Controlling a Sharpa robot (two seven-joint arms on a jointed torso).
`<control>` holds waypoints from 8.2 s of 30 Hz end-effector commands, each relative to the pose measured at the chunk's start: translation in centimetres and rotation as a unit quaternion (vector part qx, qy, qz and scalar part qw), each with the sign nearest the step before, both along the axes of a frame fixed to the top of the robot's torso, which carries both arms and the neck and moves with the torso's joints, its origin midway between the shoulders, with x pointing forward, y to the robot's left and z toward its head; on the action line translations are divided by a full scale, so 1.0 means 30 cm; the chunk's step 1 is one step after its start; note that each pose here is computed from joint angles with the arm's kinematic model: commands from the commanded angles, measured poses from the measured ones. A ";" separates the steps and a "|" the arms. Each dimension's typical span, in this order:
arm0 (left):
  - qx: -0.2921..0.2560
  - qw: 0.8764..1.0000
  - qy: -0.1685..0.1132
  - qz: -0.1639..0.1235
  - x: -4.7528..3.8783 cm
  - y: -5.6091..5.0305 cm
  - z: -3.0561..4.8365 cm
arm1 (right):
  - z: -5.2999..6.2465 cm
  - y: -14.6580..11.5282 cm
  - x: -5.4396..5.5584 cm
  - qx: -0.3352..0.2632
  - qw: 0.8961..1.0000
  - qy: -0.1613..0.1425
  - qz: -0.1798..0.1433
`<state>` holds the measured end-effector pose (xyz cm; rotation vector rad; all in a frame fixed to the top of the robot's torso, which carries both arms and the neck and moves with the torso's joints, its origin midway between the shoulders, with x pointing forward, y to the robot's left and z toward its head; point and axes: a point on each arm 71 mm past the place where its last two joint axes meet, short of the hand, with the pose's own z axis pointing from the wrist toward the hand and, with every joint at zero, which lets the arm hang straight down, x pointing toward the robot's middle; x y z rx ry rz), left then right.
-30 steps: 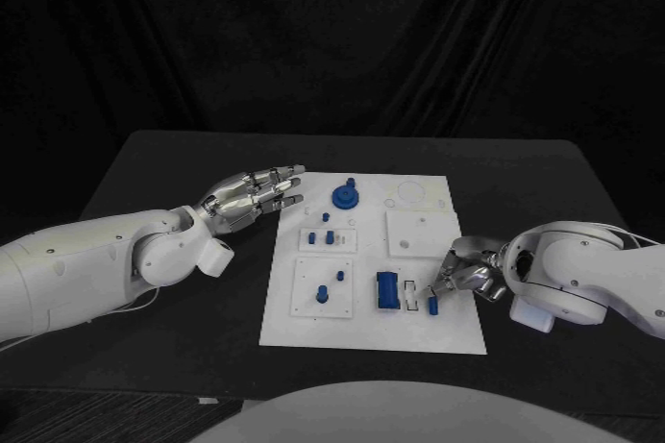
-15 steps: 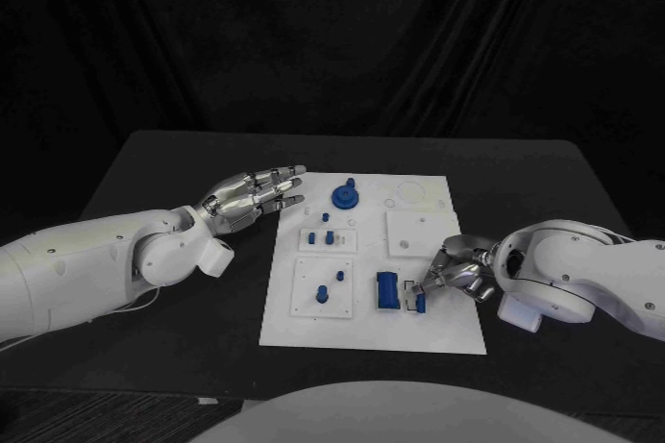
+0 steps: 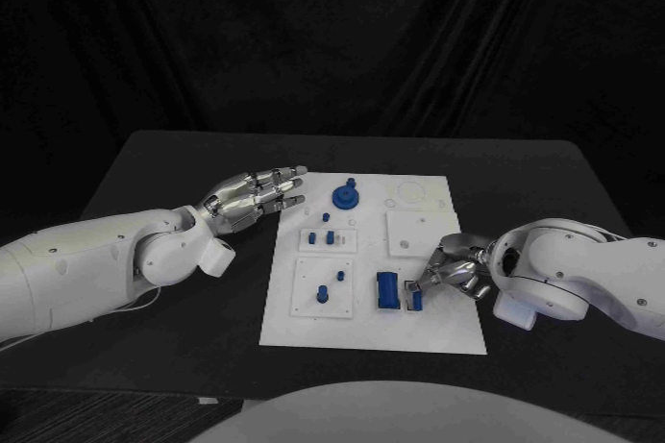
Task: Assemble the parts on the task board
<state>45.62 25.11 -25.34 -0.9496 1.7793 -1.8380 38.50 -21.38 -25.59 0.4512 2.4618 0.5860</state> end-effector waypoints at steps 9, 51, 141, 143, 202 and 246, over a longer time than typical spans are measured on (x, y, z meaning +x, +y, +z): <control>-0.008 1.000 0.001 -0.008 -0.004 -0.006 0.001 | -0.004 0.008 0.007 -0.018 1.000 0.001 0.004; -0.007 1.000 0.003 -0.010 -0.004 -0.006 -0.001 | -0.009 0.008 0.010 -0.035 0.999 0.002 0.010; -0.005 1.000 0.009 -0.011 -0.008 0.004 -0.012 | -0.048 0.007 -0.026 -0.089 0.993 -0.009 0.079; -0.005 1.000 0.010 -0.011 -0.008 0.004 -0.013 | -0.049 0.009 -0.025 -0.090 0.993 -0.008 0.080; 0.019 0.990 -0.105 0.094 -0.009 0.021 0.008 | 0.242 -0.128 0.187 0.367 0.837 -0.382 -0.134; 0.073 0.925 -0.056 0.368 0.019 -0.196 0.097 | 0.106 0.071 0.256 0.413 0.795 -0.288 -0.339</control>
